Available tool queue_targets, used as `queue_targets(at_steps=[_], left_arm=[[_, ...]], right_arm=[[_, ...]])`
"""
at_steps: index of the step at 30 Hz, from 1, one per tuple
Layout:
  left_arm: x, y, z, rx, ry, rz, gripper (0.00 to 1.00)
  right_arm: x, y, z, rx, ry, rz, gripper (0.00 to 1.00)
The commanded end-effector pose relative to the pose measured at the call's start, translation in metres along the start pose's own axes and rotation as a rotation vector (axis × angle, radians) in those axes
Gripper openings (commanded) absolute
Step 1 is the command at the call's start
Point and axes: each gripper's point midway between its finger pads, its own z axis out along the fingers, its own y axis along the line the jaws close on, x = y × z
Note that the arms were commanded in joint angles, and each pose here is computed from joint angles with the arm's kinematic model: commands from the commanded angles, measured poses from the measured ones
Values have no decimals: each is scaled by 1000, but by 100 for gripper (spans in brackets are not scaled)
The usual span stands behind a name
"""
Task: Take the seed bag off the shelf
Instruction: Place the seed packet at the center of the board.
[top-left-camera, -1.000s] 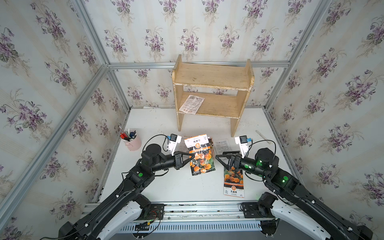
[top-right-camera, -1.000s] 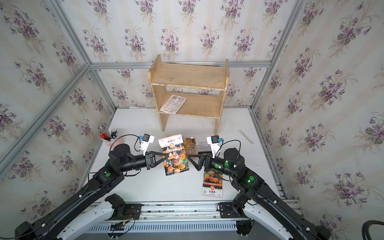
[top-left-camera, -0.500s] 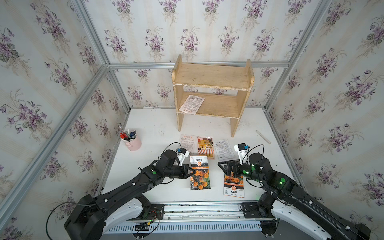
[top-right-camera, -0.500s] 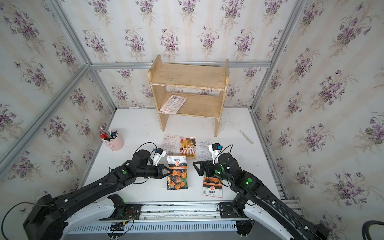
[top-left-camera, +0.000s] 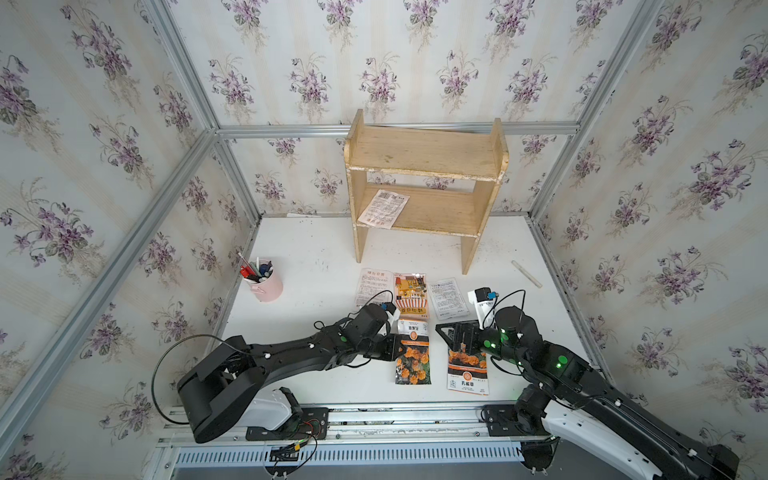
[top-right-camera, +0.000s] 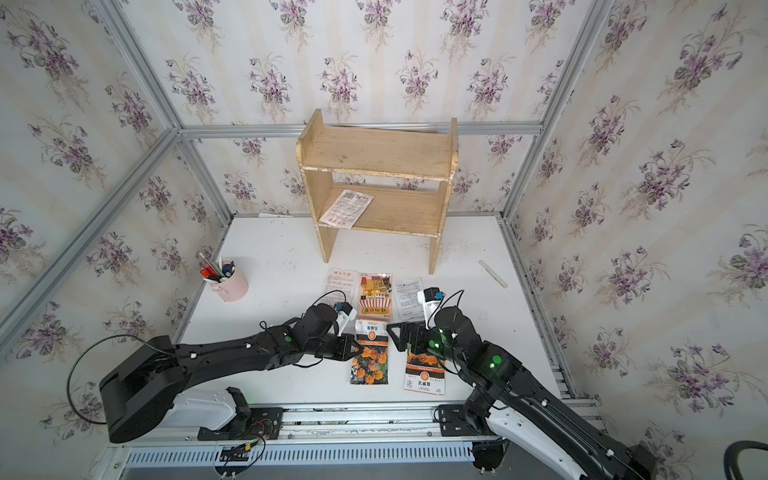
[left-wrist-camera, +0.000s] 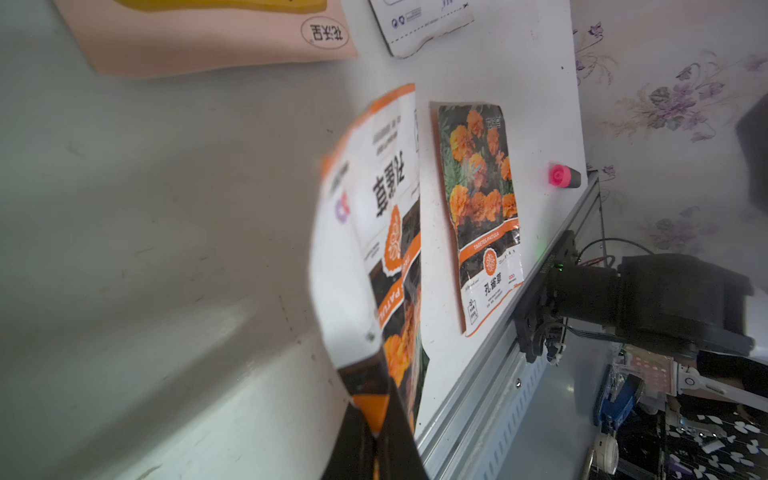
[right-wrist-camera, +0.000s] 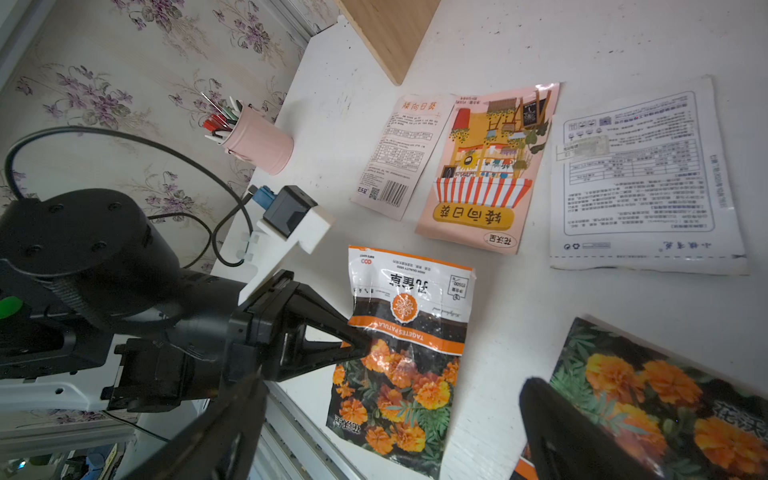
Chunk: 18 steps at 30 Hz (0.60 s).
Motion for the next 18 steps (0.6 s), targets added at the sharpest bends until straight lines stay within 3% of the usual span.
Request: queue_targets(at_steps=[1, 9, 18], left_arm=[[-2, 10, 12, -57, -2, -13, 0], [1, 26, 27, -146, 28, -16, 0], [1, 31, 31, -192, 47, -19, 24]], right_arm=[[-3, 0, 1, 6, -15, -5, 100], [-4, -1, 2, 16, -11, -16, 100], [-5, -2, 1, 25, -11, -22, 100]])
